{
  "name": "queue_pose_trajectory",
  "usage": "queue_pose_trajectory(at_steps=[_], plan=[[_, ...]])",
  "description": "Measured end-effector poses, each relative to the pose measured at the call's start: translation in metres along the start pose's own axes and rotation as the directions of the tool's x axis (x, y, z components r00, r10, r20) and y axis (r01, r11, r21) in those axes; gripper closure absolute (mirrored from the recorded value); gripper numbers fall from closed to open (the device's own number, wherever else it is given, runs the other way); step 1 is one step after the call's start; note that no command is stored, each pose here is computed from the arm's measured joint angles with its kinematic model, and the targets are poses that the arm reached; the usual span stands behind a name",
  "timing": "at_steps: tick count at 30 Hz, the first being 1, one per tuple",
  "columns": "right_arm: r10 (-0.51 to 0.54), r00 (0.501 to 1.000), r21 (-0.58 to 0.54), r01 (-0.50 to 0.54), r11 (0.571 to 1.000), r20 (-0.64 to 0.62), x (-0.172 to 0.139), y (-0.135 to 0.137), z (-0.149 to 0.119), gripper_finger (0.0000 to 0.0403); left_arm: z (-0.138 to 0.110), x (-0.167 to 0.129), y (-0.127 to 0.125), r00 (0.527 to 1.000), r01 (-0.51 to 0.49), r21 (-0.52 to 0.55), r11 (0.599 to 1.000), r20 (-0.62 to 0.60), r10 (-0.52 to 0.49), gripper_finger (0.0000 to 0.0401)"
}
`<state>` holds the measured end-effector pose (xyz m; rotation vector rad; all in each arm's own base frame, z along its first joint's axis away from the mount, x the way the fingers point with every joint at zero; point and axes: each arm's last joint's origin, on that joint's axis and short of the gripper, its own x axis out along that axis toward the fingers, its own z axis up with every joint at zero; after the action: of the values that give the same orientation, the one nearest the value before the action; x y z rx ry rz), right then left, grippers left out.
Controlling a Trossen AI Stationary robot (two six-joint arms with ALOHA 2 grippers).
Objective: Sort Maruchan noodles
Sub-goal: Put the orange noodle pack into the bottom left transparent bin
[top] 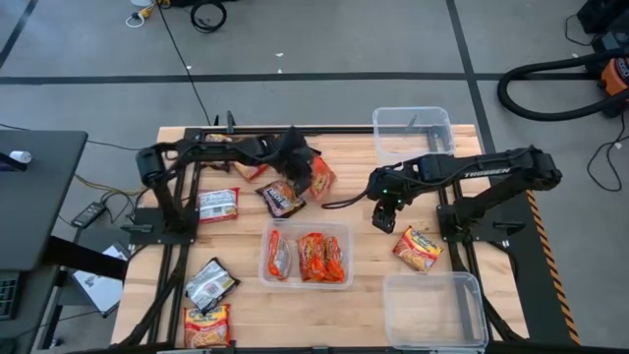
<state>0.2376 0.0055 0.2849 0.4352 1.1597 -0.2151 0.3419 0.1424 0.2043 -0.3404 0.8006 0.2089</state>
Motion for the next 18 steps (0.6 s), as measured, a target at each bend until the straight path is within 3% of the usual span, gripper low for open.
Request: queue_pose_trajectory(at_steps=[4, 7, 18], plan=[[-0.009, 1.0, -0.003, 0.009, 1.0, 0.015, -0.001, 0.0, 0.0, 0.0191, 0.009, -0.026, -0.008, 0.998, 0.013, 0.126, 0.992, 0.06, -0.021, 0.0399], [-0.018, 0.999, -0.003, 0.018, 1.0, 0.028, -0.001, 0.0, 0.001, 0.0191, 0.009, -0.035, -0.014, 0.998, 0.033, 0.145, 0.989, 0.047, -0.04, 0.0399], [-0.006, 0.996, -0.005, 0.006, 1.0, 0.087, -0.002, -0.001, 0.008, 0.0191, -0.025, -0.042, -0.009, 0.955, 0.024, 0.091, 0.996, -0.297, 0.004, 0.04]])
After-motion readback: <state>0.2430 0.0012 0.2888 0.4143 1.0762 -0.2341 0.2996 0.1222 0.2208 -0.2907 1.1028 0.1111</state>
